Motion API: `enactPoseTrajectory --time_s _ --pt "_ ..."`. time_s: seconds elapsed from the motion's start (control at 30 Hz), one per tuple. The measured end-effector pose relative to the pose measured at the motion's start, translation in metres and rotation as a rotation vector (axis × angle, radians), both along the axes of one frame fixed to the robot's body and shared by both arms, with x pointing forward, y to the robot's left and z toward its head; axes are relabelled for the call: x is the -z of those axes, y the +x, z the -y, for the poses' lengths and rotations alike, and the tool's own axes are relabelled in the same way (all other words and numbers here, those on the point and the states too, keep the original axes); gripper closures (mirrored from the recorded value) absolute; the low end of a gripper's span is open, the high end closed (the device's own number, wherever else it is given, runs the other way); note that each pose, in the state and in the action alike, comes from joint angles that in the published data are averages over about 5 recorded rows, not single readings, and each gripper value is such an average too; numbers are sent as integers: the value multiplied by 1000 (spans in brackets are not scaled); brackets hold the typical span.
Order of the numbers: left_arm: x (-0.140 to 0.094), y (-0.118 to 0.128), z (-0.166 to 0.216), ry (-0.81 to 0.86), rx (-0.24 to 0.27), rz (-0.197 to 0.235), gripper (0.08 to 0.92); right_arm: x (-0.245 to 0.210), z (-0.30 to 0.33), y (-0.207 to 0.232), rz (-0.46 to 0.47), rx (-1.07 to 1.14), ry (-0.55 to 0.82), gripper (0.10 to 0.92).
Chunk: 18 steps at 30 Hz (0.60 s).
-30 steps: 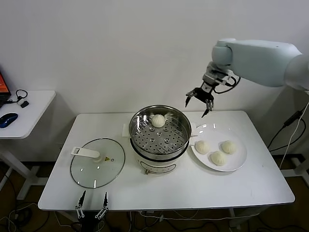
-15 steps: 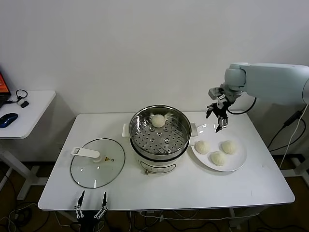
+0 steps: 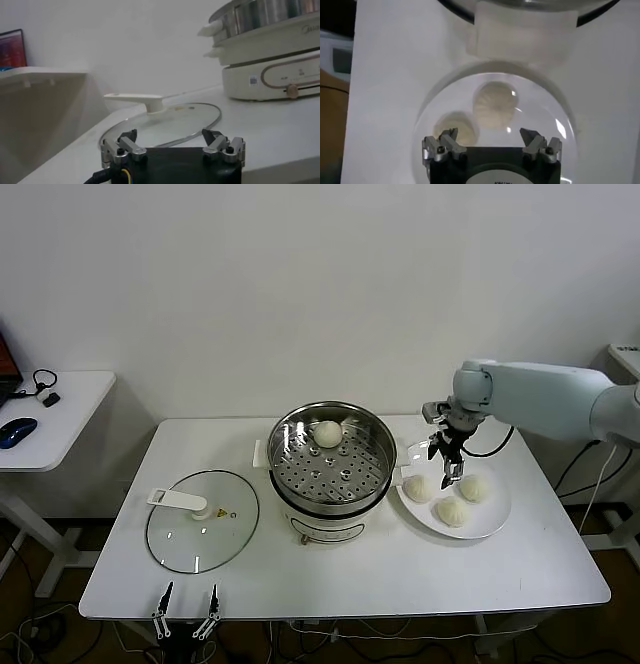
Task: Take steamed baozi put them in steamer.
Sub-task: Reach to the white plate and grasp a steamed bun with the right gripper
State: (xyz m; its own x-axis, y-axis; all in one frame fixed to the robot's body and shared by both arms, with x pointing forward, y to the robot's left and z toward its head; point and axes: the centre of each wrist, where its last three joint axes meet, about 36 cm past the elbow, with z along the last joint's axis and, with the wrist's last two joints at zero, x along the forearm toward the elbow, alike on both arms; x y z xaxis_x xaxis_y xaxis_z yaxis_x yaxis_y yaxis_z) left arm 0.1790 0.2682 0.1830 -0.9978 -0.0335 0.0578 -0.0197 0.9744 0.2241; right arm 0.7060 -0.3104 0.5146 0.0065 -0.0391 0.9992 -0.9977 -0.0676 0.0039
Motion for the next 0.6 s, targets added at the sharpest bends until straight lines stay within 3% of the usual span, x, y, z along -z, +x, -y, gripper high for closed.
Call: enactPoseTrajectory --time_s 0.6 --pt "1 -1 -3 7 2 -1 177 51 -10 10 28 45 54 200"
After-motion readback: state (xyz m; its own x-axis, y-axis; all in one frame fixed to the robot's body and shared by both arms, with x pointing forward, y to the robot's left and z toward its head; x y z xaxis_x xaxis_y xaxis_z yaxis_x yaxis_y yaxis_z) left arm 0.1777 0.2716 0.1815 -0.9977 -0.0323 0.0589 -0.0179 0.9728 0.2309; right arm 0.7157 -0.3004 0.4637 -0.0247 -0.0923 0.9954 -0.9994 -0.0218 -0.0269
